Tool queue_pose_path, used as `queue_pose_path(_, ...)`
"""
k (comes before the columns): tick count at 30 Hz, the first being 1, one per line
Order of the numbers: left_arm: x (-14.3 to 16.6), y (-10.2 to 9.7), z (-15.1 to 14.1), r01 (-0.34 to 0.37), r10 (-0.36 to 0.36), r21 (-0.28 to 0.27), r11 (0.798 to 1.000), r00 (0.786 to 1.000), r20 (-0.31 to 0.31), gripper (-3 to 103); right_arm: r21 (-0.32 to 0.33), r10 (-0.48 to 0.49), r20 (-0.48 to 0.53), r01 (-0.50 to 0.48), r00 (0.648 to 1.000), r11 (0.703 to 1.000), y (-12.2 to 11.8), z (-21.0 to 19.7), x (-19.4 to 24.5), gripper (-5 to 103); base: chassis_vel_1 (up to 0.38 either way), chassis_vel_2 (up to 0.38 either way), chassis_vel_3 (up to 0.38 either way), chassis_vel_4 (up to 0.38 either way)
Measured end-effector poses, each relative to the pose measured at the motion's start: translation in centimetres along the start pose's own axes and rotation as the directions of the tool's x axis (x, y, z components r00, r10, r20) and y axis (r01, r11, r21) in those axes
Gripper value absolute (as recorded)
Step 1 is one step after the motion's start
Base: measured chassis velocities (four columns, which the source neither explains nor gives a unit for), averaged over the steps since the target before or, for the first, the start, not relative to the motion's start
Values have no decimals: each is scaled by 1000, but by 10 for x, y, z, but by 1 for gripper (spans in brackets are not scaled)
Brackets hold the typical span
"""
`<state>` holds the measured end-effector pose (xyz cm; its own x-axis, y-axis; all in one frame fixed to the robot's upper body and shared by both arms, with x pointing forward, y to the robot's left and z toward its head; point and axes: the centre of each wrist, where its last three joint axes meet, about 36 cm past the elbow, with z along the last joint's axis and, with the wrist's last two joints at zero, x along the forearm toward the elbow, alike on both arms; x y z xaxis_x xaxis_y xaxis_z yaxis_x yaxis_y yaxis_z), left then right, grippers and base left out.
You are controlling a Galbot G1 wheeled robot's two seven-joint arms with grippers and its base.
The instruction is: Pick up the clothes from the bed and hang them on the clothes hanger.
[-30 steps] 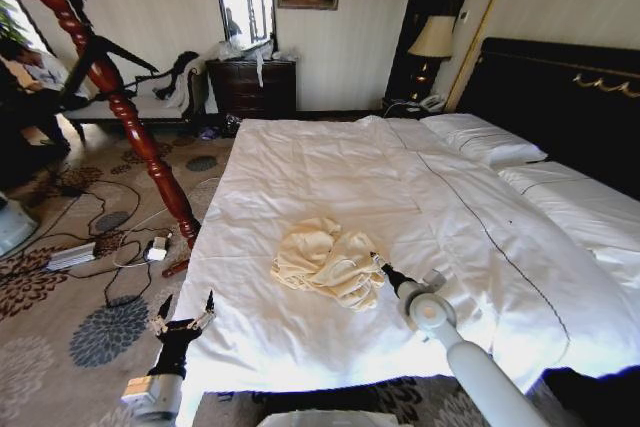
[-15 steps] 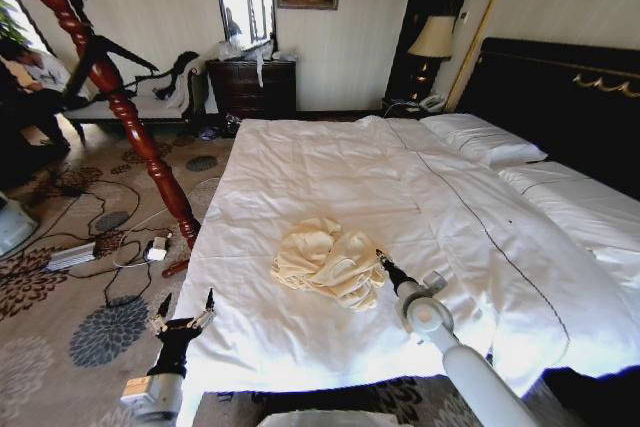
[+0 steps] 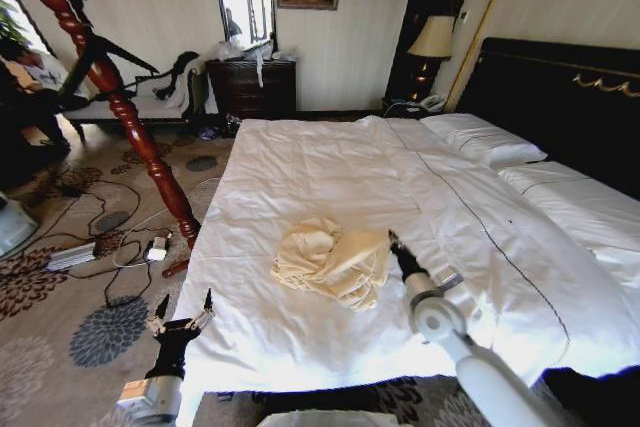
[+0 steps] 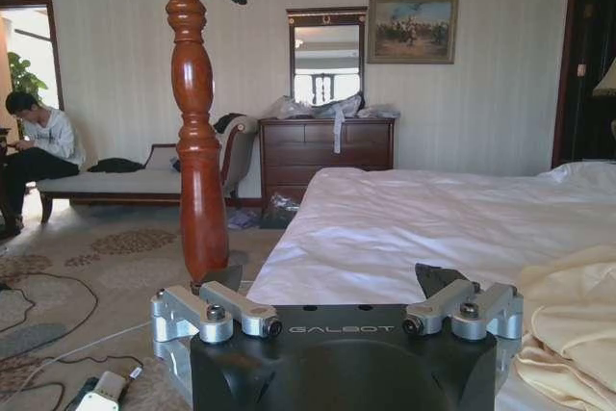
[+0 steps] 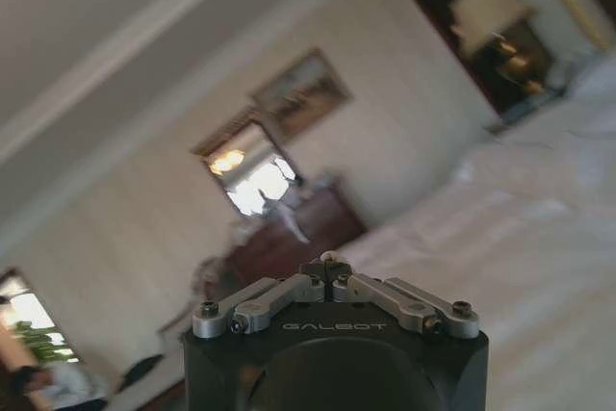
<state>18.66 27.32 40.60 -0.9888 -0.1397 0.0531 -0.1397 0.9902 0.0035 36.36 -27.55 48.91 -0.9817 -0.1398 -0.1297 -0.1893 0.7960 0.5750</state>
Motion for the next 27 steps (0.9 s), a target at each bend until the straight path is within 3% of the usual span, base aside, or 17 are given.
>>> queue_pose_path(5,1,-2,-10,-52,52,-7,999,998,46,100,81,-129,55,124,990,989,24,-42,9,0,0,0,0,0)
queue_pose_path(11,0,-4,-16,-163,166,-43,986,981,102,100,98,-165,49,159,985,982,35,-52,17,0,0,0,0,0)
queue_pose_path(14,-7,-3,-15,-221,242,-174,960,964,108,100,92,-191,46,186,981,978,45,-52,20,0,0,0,0,0)
queue_pose_path(15,-7,-3,-15,-221,242,-174,960,964,108,100,92,-191,46,186,981,978,45,-52,20,0,0,0,0,0)
queue_pose_path(18,-16,0,-4,-288,320,-267,920,943,87,100,91,-237,57,231,970,969,58,-61,23,0,0,0,0,0)
queue_pose_path(25,-34,-1,18,-393,420,-271,878,907,44,100,120,-349,119,336,929,934,79,-94,15,0,0,0,0,0)
queue_pose_path(27,-43,-3,30,-441,462,-253,861,886,30,100,142,-380,136,362,915,921,83,-101,9,0,0,0,0,0)
